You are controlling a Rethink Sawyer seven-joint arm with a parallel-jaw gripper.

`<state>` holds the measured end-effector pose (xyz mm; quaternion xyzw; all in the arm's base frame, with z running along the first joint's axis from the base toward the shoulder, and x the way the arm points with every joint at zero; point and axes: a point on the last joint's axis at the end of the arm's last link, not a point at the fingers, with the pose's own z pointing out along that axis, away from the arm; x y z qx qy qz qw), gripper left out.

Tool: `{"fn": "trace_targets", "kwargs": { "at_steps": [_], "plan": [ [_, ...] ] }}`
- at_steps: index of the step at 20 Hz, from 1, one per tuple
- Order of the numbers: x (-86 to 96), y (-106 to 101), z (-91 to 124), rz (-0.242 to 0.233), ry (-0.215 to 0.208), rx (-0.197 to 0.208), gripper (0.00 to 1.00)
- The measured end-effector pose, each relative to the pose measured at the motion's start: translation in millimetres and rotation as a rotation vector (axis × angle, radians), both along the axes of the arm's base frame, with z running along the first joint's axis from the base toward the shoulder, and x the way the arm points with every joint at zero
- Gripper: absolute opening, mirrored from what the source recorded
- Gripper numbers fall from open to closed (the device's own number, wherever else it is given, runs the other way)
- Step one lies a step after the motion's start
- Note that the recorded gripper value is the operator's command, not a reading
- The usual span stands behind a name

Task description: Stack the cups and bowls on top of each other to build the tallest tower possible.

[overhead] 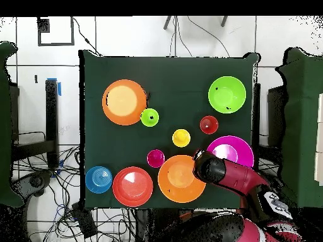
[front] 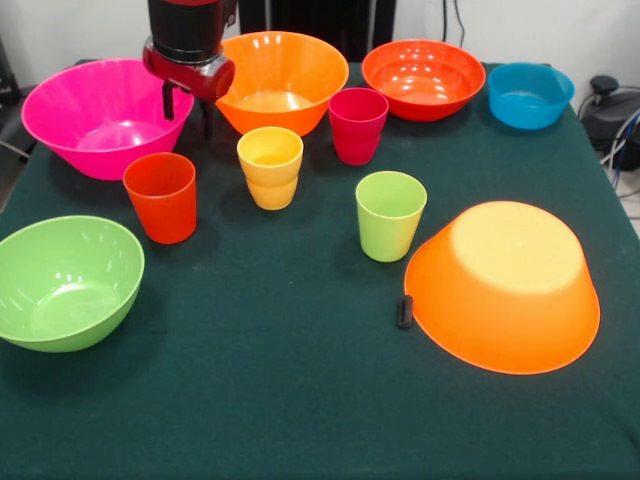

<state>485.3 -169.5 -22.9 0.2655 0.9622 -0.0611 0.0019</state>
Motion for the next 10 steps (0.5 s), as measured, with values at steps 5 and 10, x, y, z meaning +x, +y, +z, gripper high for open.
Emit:
{"fn": "trace_targets", "kwargs": {
  "at_steps": [5, 10],
  "plan": [
    [1.4, -1.7, 0.2, -0.001, -0.003, -0.002, 1.0],
    [5.9, -6.3, 0.4, -0.004, -0.013, -0.005, 1.0]
  ]
}}
